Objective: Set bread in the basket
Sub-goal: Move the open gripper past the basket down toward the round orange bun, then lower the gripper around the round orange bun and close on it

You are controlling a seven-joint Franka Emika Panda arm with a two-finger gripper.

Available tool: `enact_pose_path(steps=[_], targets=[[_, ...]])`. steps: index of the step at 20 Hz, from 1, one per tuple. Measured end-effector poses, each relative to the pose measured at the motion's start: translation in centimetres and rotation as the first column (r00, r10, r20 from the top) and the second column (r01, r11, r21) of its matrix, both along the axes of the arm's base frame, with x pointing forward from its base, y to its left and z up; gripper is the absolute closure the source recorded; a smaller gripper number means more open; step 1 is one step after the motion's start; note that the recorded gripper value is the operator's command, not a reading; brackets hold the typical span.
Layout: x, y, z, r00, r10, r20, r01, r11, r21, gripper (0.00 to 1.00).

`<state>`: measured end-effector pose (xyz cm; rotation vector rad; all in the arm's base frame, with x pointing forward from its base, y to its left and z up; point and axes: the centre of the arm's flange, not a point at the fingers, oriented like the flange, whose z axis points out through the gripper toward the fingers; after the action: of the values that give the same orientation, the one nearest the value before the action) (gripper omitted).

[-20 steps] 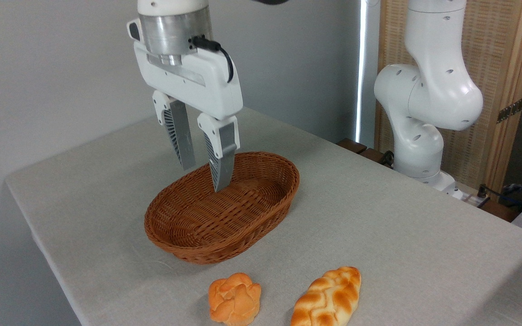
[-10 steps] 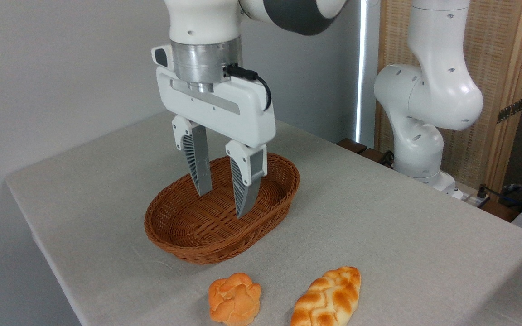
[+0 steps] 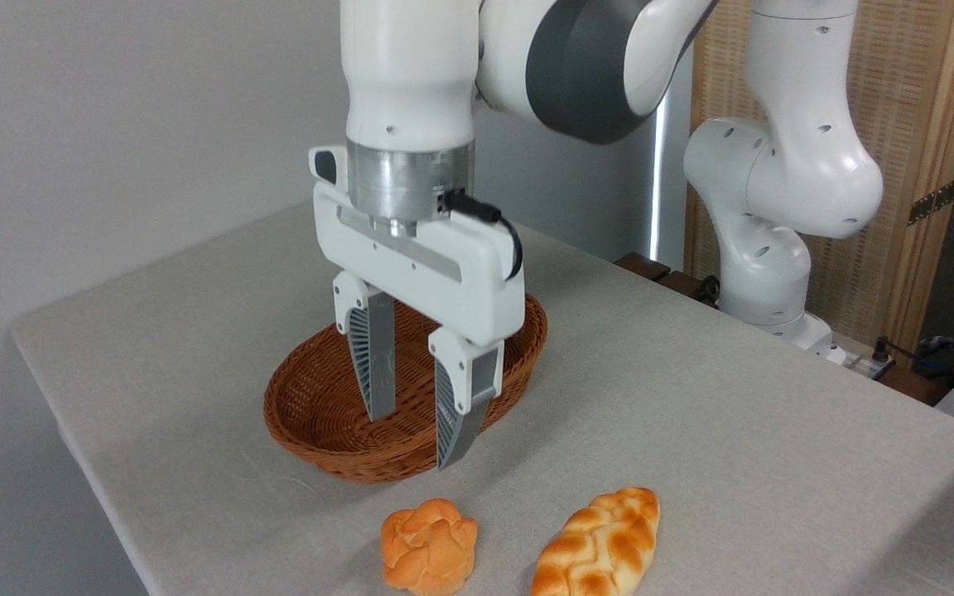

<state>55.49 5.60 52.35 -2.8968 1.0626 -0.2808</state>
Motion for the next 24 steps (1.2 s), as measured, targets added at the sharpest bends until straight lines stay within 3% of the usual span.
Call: enact_pose_path(steps=[7, 11, 13, 21, 24], targets=[[0.7, 0.0, -3.6, 0.996, -0.087, -0.03, 0.088, 0.996, 0.02, 0.0], [1.3, 0.6, -6.3, 0.991, -0.117, -0.059, 0.122, 0.988, 0.097, 0.0], [1.4, 0.7, -7.0, 0.99, -0.124, -0.07, 0.132, 0.985, 0.111, 0.0], [1.7, 0.7, -9.4, 0.987, -0.128, -0.099, 0.139, 0.984, 0.114, 0.0], [2.0, 0.7, -9.5, 0.988, -0.13, -0.081, 0.139, 0.983, 0.119, 0.0]])
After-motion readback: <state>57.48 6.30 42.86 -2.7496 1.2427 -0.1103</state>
